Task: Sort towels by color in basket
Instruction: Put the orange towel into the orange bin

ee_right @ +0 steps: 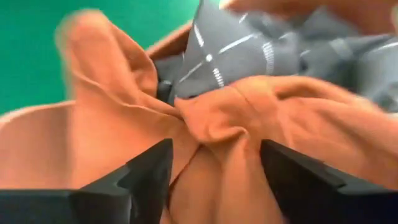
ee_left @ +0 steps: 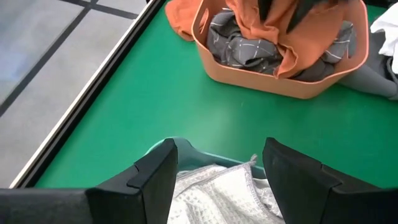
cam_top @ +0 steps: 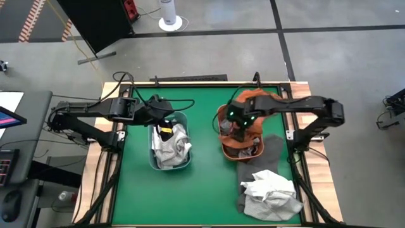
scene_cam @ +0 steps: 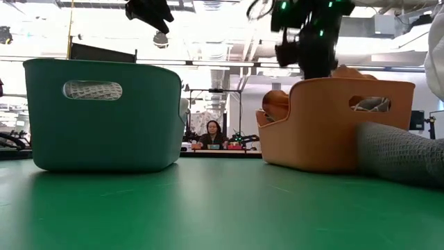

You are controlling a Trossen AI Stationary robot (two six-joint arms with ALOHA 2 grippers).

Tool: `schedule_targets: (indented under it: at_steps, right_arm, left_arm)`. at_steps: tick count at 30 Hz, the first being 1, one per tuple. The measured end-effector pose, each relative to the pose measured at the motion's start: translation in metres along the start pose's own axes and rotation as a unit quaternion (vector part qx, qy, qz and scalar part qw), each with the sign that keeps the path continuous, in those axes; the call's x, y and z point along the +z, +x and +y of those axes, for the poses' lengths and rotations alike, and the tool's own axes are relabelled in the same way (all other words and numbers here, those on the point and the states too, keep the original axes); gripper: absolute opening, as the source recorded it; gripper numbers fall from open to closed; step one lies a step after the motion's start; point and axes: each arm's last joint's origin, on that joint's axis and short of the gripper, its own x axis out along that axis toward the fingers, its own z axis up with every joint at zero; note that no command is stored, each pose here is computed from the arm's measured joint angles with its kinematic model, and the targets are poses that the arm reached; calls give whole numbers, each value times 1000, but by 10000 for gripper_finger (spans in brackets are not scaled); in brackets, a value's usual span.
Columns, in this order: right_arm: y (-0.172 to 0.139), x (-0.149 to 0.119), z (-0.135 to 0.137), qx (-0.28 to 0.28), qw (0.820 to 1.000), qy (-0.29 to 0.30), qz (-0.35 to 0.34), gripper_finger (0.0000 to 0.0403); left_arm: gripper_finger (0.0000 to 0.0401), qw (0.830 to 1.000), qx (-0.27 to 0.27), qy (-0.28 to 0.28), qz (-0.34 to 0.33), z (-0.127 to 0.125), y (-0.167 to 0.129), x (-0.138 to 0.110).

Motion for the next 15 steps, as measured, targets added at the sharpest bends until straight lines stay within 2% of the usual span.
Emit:
schedule_targets:
  at_steps: [9, 15]
  right_arm:
    - [-75, -6, -6, 18, 994, 11, -108, 297]
    - [-86, -12, -13, 14, 991, 5, -132, 297]
  left_arm:
    - [224, 1000, -10, -8, 2, 0, 0, 0]
    - [224, 1000, -20, -23, 0, -1, 1, 1]
